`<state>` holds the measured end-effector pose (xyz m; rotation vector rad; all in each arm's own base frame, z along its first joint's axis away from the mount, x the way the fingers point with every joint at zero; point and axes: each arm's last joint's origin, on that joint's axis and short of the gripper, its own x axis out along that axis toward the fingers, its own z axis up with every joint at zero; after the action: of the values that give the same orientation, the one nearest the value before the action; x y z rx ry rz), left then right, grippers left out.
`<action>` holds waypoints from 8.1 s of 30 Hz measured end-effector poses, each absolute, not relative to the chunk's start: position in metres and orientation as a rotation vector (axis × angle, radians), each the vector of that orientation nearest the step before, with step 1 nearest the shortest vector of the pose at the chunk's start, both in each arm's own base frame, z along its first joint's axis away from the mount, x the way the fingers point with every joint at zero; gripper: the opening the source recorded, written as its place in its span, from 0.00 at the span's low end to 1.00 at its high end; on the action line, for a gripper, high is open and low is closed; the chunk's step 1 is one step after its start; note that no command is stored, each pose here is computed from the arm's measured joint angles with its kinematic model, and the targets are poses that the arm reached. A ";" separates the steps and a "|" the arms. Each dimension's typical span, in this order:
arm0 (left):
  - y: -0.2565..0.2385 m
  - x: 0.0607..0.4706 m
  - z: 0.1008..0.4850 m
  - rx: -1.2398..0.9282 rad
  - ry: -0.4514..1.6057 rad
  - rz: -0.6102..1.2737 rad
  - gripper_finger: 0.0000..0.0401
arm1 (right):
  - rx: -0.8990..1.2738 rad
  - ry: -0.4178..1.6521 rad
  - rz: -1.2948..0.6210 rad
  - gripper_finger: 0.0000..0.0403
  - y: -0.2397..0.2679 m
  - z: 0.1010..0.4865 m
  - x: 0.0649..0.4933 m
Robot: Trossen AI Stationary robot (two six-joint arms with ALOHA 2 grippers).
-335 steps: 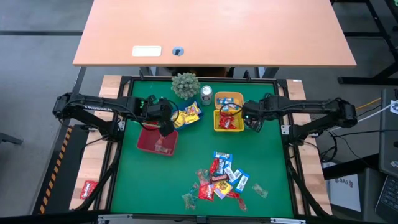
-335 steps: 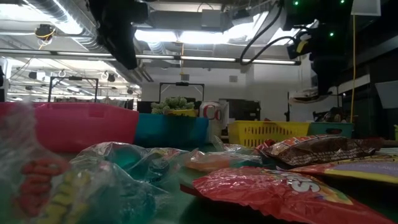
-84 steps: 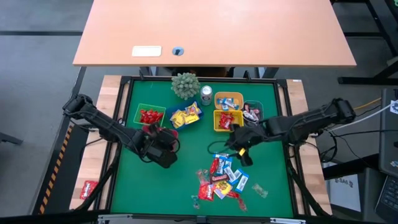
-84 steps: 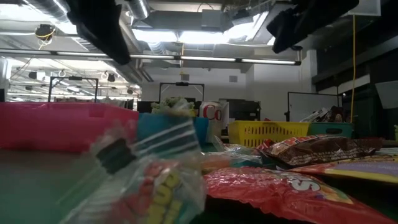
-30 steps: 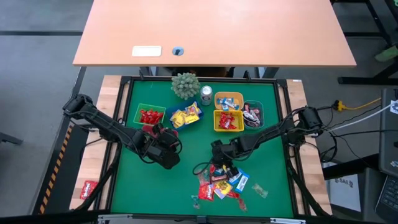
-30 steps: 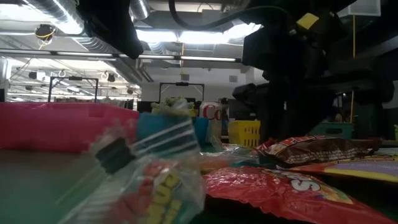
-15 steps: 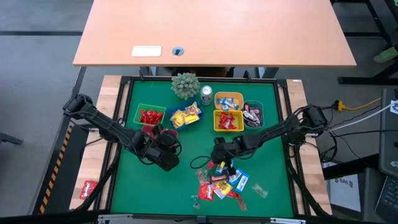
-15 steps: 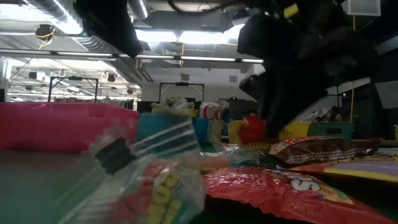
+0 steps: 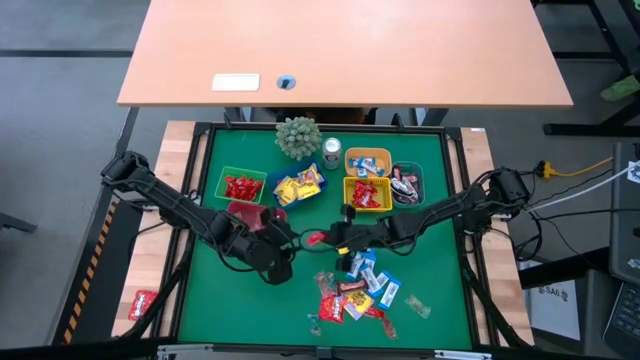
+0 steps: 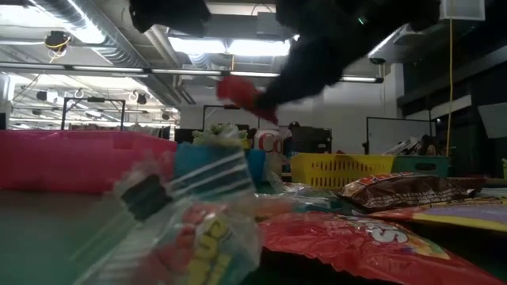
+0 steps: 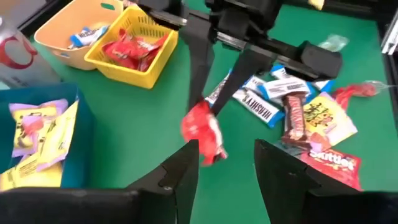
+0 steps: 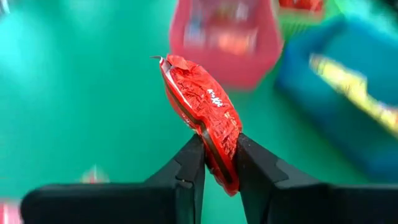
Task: Sort candy
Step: Put the red chocolate bar into the green bin, then put the blue chocolate bar into the orange bin
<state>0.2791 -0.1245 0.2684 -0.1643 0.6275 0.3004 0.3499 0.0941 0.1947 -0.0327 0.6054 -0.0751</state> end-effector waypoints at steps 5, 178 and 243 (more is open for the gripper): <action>-0.125 0.280 0.269 -0.166 0.619 0.295 0.42 | 0.017 0.446 -0.071 0.18 0.096 0.208 0.358; -0.028 0.224 0.281 -0.366 0.706 0.462 0.33 | 0.198 1.137 -0.186 0.52 0.088 0.157 0.313; -0.029 0.224 0.281 -0.363 0.704 0.463 0.33 | -0.047 1.196 -0.045 0.30 0.088 0.218 0.357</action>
<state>0.2244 -0.0288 0.2809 -0.3627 0.7037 0.4630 0.3573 0.0878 0.2182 -0.0465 1.1961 -0.0453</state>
